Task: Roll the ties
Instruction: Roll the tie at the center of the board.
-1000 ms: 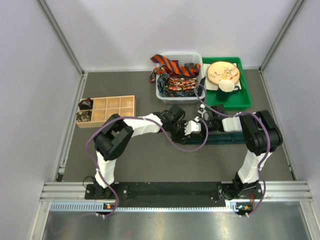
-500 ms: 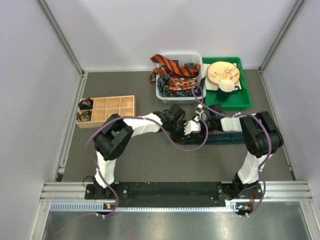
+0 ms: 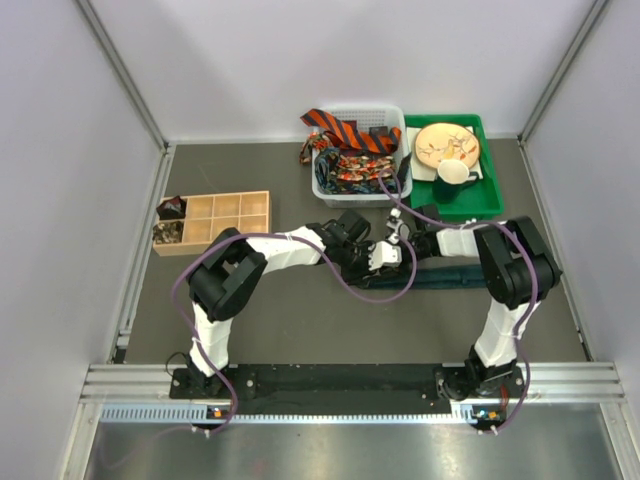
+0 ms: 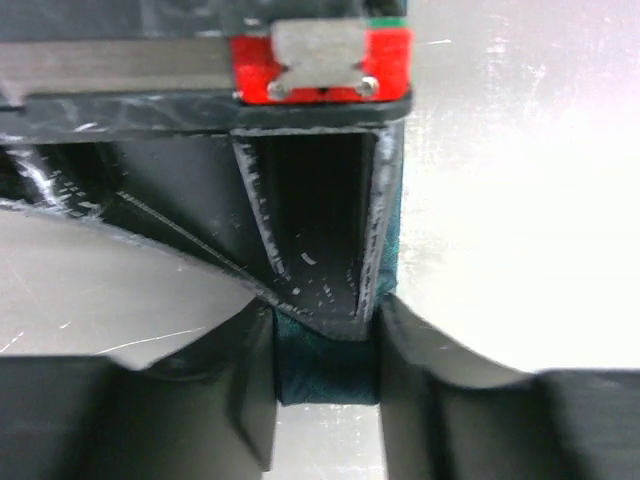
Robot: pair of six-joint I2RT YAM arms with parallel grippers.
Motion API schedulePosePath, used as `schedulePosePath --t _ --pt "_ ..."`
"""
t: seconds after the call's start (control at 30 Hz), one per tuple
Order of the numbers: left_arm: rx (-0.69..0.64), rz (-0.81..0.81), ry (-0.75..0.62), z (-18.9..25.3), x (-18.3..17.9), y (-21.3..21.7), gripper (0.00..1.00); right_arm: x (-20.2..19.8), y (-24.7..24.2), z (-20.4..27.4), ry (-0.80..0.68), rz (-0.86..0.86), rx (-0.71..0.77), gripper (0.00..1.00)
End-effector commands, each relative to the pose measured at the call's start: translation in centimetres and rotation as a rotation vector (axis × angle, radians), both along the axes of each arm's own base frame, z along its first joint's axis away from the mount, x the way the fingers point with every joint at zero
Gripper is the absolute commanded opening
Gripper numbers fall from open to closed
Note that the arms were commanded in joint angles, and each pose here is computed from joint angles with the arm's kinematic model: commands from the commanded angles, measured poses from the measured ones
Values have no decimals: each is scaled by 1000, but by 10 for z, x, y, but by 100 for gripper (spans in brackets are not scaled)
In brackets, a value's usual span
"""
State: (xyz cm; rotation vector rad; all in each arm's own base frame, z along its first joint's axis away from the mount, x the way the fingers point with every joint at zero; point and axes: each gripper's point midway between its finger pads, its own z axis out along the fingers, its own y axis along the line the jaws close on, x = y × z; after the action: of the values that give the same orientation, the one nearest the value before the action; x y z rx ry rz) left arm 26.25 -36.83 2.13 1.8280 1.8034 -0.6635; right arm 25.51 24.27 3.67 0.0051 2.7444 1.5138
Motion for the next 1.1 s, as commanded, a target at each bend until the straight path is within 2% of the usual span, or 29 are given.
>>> schedulePosePath --t 0.0,0.07,0.1,0.17,0.2,0.23,0.3,0.33,0.53,0.6,0.63,0.7,0.77,0.8,0.83,0.87,0.9,1.0,1.07 --pt "155 32 81 -44 -18 32 52 -11 -12 -33 16 30 -112 0" --pt "83 50 90 -31 -15 26 62 -13 -17 -38 19 29 -123 0" --pt "59 70 101 -29 -12 30 76 -12 -21 -42 24 21 -134 0" --pt "-55 90 75 -2 -1 20 87 -12 -25 -45 23 17 -144 0" --pt "-104 93 95 4 -2 23 99 -13 -29 -48 30 15 -155 0" --pt "-208 99 41 34 9 14 99 -12 -30 -49 29 17 -162 0" --pt "-278 99 19 50 9 16 99 -11 -32 -49 14 23 -165 0" --pt "-351 98 -43 77 16 10 99 -12 -32 -49 18 27 -167 0" --pt "-529 67 -120 140 3 10 99 -11 -33 -49 4 39 -166 0" --pt "-596 95 -53 134 -5 5 99 -9 -34 -50 2 40 -170 0" --pt "-549 121 49 110 -10 5 99 -8 -34 -51 4 37 -171 0" --pt "-431 66 186 90 -21 8 99 -7 -35 -53 8 41 -173 0" --pt "-443 100 197 70 -11 11 99 -4 -38 -53 19 36 -173 0" --pt "-609 60 26 102 8 -1 99 0 -38 -52 14 41 -167 0" --pt "-643 55 -20 99 6 2 99 0 -39 -52 17 44 -165 0" --pt "-670 34 -41 87 -6 3 99 0 -40 -53 23 48 -166 0" --pt "-715 24 -80 93 -2 0 99 -2 -41 -54 29 54 -166 0" --pt "-688 49 -37 65 4 -5 99 -3 -41 -55 42 66 -164 0" --pt "-740 36 -79 69 10 -10 99 -4 -43 -57 42 70 -176 0"
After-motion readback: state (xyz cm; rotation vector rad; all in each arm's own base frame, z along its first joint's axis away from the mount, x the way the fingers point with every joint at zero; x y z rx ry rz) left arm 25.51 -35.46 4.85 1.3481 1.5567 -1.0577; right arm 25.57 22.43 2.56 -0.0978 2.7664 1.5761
